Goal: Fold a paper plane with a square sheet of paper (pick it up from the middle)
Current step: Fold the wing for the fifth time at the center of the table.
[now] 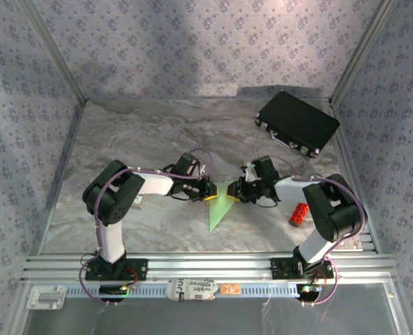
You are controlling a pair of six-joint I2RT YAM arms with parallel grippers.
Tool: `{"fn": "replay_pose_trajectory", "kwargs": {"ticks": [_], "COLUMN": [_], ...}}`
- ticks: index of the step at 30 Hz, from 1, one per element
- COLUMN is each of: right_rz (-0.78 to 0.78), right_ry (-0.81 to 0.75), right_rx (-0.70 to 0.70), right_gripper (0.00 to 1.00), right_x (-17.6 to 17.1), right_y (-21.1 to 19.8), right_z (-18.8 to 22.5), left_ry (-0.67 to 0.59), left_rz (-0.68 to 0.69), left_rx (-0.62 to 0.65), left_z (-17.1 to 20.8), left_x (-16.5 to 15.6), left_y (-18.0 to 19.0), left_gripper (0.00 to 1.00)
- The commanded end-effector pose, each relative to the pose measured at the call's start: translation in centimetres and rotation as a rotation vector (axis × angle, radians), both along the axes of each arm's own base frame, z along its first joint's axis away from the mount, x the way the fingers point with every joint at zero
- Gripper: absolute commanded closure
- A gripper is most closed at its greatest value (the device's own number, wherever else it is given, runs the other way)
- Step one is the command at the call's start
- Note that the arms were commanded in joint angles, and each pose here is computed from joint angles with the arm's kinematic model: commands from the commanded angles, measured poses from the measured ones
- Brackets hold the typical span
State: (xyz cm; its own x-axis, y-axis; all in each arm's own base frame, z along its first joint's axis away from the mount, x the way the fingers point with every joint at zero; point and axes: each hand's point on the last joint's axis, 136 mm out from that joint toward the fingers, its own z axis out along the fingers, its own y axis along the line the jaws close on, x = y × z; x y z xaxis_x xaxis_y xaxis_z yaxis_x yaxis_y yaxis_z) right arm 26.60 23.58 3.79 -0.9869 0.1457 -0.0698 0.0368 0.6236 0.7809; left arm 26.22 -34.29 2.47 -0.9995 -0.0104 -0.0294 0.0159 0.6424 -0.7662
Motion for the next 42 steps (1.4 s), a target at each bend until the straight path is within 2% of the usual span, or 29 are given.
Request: {"fn": "replay_pose_trajectory", "kwargs": {"ticks": [1, 3, 6, 18, 23, 29, 31, 35, 42], "right_rz": [0.014, 0.006, -0.001, 0.011, 0.019, 0.009, -0.013, -0.113, -0.35], "right_ry": [0.015, 0.011, -0.002, -0.019, -0.002, -0.002, -0.003, 0.011, 0.039], "right_rx": [-0.001, -0.004, -0.008, 0.006, 0.011, 0.013, 0.008, -0.001, -0.006], "right_gripper": [0.84, 0.84, 0.79, 0.77, 0.8, 0.89, 0.9, 0.94, 0.93], "right_x": [-0.1, 0.0, 0.2, 1.4, 1.5, 1.4, 1.5, 1.8, 2.2], "right_y": [-0.1, -0.3, -0.3, 0.0, 0.1, 0.0, -0.2, -0.9, -2.5], "right_z": [-0.1, 0.0, 0.1, 0.4, 0.0, 0.2, 0.3, 0.6, 1.4], "left_ry": [0.024, 0.015, 0.009, 0.044, 0.042, 0.02, 0.004, -0.079, -0.269], "left_rz": [0.014, 0.011, 0.003, -0.009, -0.01, -0.01, -0.006, 0.011, -0.043], "left_rx": [0.026, 0.018, 0.022, 0.032, 0.029, 0.017, 0.015, 0.054, 0.14], "left_z": [-0.4, 0.1, 0.3, -1.0, -0.9, 0.2, 0.9, 2.9, 5.8], "left_x": [-0.3, -0.2, -0.2, -0.8, -0.7, -0.4, -0.2, 0.4, -0.4], "left_y": [0.9, 0.8, 0.8, 0.9, 0.8, 0.6, 0.6, 1.4, 2.4], "left_gripper": [0.84, 0.84, 0.84, 0.84, 0.84, 0.82, 0.78, 0.62, 0.6]}}
